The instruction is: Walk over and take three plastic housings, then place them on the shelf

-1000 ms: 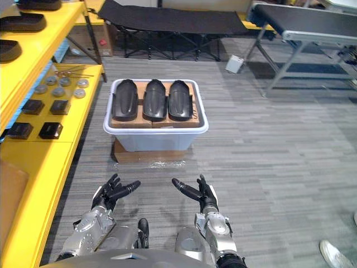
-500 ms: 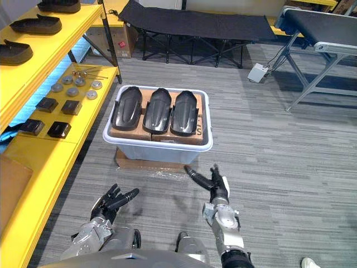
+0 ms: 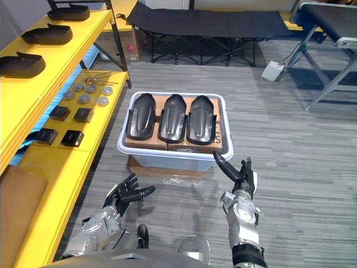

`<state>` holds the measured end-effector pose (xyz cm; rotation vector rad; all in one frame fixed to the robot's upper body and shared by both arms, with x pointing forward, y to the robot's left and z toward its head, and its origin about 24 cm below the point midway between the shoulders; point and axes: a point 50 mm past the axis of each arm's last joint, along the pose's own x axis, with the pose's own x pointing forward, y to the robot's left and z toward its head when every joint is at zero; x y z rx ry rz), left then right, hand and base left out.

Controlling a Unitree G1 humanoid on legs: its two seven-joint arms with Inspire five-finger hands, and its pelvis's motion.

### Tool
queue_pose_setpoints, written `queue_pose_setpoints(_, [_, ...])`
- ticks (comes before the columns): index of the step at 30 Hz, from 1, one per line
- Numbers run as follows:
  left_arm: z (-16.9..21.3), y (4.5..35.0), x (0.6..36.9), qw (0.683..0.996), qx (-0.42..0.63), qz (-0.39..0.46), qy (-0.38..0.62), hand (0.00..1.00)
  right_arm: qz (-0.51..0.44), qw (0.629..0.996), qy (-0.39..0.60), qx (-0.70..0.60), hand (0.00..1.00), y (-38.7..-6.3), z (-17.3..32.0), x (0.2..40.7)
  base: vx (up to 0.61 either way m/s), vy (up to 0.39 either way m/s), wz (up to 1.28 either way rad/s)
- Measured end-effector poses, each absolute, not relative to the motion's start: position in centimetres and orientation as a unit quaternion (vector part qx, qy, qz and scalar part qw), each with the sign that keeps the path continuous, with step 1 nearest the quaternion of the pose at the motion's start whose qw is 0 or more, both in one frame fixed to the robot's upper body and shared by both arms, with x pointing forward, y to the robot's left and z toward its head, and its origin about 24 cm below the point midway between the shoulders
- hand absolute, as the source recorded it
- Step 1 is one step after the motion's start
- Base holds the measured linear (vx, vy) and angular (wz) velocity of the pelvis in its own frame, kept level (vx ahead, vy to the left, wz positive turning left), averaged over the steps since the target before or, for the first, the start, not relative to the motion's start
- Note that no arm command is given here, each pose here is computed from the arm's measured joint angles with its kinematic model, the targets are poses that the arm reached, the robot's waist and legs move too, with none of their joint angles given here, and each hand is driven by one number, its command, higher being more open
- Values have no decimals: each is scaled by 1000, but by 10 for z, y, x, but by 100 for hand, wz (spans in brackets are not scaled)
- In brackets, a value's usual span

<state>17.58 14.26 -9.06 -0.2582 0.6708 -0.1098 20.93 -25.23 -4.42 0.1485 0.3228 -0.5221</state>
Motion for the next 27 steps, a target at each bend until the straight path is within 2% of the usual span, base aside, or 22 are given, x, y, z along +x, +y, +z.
queue_pose_setpoints(7, [-87,164,182,940,-114,-30,319,100,-268,950,141,77,100,-262,-38,213,73,-43,5])
queue_pose_setpoints(11, [-91,158,177,934,-146,-18,327,100,-257,956,125,59,100,-270,-24,227,32,-165,-17])
queue_pose_setpoints(19, [-95,140,172,922,-193,-19,335,100,-283,946,157,36,100,-296,-20,222,14,-118,28])
queue_pose_setpoints(23, [-94,132,169,921,-201,-26,332,100,-302,943,135,25,100,-309,-6,229,21,30,0])
queue_pose_setpoints(27, [-93,137,168,923,-192,-38,331,100,-282,942,182,8,100,-311,-13,232,21,97,-27])
